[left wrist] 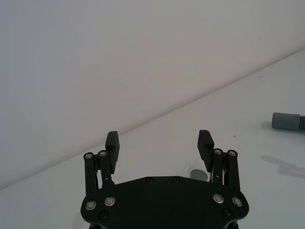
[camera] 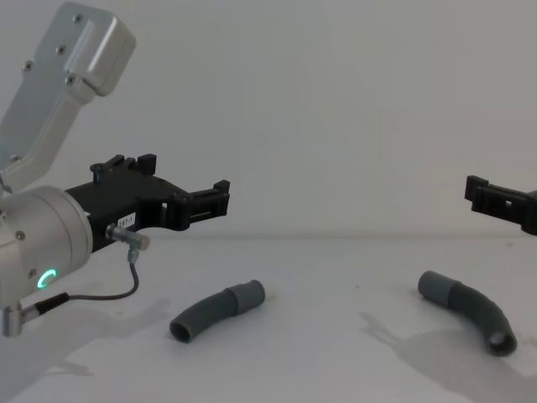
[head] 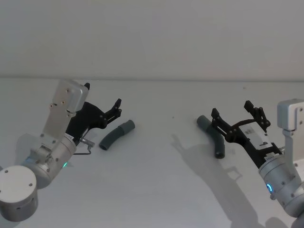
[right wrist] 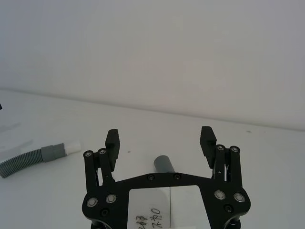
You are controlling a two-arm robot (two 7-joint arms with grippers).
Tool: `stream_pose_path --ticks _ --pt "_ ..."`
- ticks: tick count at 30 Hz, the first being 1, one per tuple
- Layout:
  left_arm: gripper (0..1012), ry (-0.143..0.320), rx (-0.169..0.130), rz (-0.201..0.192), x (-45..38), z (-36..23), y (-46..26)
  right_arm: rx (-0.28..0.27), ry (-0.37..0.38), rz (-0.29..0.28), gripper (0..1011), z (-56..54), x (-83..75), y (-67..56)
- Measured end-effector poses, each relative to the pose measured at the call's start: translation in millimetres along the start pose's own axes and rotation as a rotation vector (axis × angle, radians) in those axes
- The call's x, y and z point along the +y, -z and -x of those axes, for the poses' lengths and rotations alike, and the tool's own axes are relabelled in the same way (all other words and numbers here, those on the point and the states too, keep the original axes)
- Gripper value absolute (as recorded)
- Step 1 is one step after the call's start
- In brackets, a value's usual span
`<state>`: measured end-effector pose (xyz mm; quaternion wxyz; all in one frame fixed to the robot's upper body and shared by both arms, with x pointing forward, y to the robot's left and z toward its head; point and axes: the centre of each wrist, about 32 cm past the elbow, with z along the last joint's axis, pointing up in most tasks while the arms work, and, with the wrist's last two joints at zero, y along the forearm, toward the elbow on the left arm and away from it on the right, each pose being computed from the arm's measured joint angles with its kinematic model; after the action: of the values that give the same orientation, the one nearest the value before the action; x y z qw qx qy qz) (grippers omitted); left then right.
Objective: Use both hands to pick up one end of the pipe from the table, align the ends, and insert them.
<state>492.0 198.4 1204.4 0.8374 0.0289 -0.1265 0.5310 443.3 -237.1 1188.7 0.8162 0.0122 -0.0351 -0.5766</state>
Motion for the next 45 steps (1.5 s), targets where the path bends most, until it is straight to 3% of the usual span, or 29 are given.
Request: stream_pose_path --ticks 31,39,45 --pt "1001 0.009 -0.003 0.000 0.0 -1.1 -0.8 0.000 0.000 0.000 1001 0.0 0.0 0.0" --pt "1001 0.072 -0.004 -0.024 -0.3 -10.8 -6.4 0.000 0.000 0.000 1001 0.0 0.0 0.0" --pt "1001 0.131 0.007 -0.065 -0.3 -22.4 -12.5 0.000 0.000 0.000 1001 0.0 0.0 0.0"
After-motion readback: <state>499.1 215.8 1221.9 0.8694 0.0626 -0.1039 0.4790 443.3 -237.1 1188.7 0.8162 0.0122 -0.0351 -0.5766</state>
